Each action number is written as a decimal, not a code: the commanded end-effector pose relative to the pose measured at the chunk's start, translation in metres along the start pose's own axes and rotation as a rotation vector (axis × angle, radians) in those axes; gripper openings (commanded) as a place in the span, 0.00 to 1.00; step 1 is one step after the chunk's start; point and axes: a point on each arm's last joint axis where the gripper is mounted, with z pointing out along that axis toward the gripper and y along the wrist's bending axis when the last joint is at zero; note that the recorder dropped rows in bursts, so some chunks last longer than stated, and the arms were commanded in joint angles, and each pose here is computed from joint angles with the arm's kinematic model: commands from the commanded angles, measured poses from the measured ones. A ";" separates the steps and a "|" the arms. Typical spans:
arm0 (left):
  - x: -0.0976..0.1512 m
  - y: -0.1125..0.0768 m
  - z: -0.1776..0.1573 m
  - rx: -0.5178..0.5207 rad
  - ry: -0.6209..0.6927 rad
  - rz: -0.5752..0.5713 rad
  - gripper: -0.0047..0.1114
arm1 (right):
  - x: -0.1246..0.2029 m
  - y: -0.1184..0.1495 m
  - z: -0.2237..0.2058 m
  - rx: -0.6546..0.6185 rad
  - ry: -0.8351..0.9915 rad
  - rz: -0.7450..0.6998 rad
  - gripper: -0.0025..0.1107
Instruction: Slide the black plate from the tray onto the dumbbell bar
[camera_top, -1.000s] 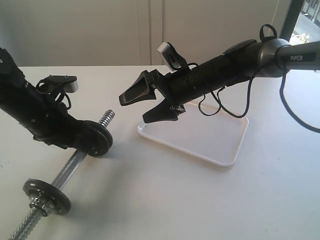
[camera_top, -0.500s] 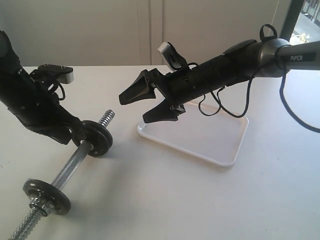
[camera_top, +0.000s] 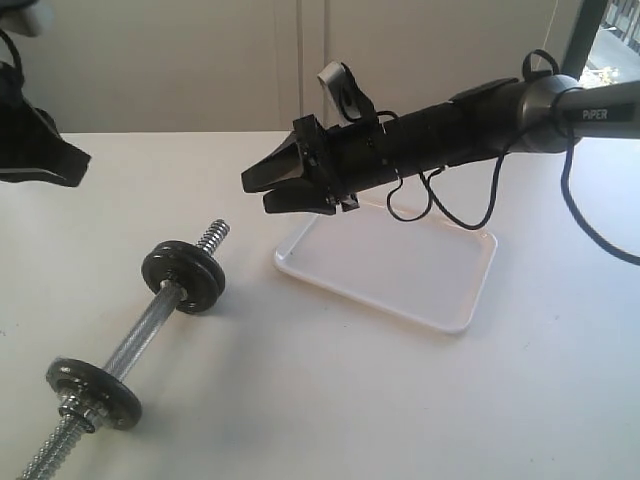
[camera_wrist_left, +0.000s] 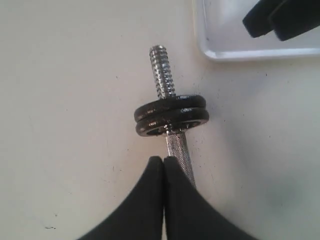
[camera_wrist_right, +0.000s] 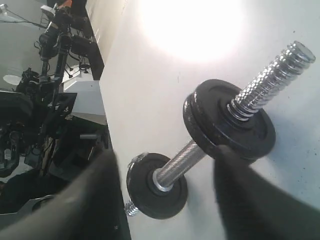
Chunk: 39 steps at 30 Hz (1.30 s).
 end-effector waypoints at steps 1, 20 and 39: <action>0.014 -0.002 -0.022 -0.068 -0.069 -0.034 0.04 | -0.006 0.009 -0.007 -0.015 -0.025 -0.039 0.13; 0.031 -0.005 -0.043 -0.136 -0.228 -0.096 0.04 | 0.062 0.175 -0.100 0.542 -0.130 -0.460 0.02; 0.035 -0.006 -0.042 -0.128 -0.184 -0.089 0.04 | 0.149 0.237 -0.154 0.725 -0.248 -0.516 0.02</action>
